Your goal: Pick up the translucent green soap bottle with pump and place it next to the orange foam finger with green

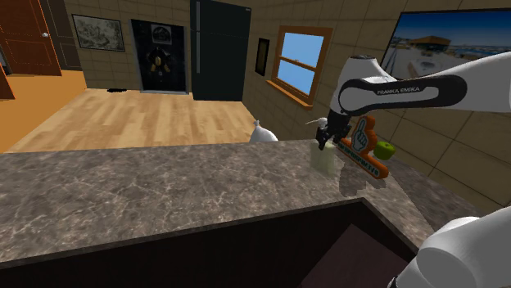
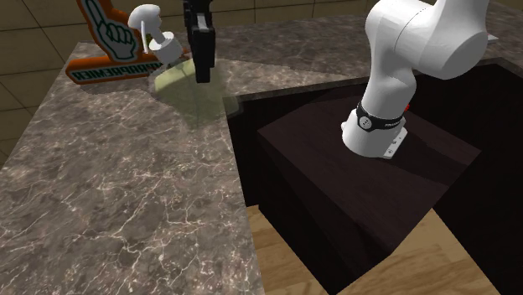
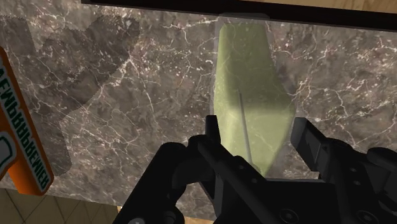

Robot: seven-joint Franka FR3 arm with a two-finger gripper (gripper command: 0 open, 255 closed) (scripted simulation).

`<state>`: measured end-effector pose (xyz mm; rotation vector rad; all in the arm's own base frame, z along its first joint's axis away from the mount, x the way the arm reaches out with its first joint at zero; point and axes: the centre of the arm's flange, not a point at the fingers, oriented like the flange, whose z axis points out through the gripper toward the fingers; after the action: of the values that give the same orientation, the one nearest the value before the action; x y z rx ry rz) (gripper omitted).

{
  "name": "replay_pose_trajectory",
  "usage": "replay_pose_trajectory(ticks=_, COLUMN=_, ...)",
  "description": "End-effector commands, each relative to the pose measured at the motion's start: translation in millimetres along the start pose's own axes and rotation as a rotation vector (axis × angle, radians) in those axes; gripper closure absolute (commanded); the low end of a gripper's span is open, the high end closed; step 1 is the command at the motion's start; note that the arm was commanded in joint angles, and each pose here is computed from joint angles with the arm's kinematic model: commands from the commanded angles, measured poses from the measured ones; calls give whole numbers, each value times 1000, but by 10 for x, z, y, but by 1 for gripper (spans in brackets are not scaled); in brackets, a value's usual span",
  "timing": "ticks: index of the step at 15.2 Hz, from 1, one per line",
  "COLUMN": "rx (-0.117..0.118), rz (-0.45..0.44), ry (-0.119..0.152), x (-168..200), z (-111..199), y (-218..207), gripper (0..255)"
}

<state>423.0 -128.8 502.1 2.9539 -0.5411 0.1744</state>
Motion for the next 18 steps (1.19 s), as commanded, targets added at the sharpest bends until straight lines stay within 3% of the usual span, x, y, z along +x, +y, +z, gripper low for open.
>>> replay_pose_trajectory(ticks=1, rx=0, rz=0, ry=0, x=23, z=-104, y=14, gripper=255)
replay_pose_trajectory(ticks=18, rx=0, rz=0, ry=0, x=146, z=-988, y=113, gripper=255)
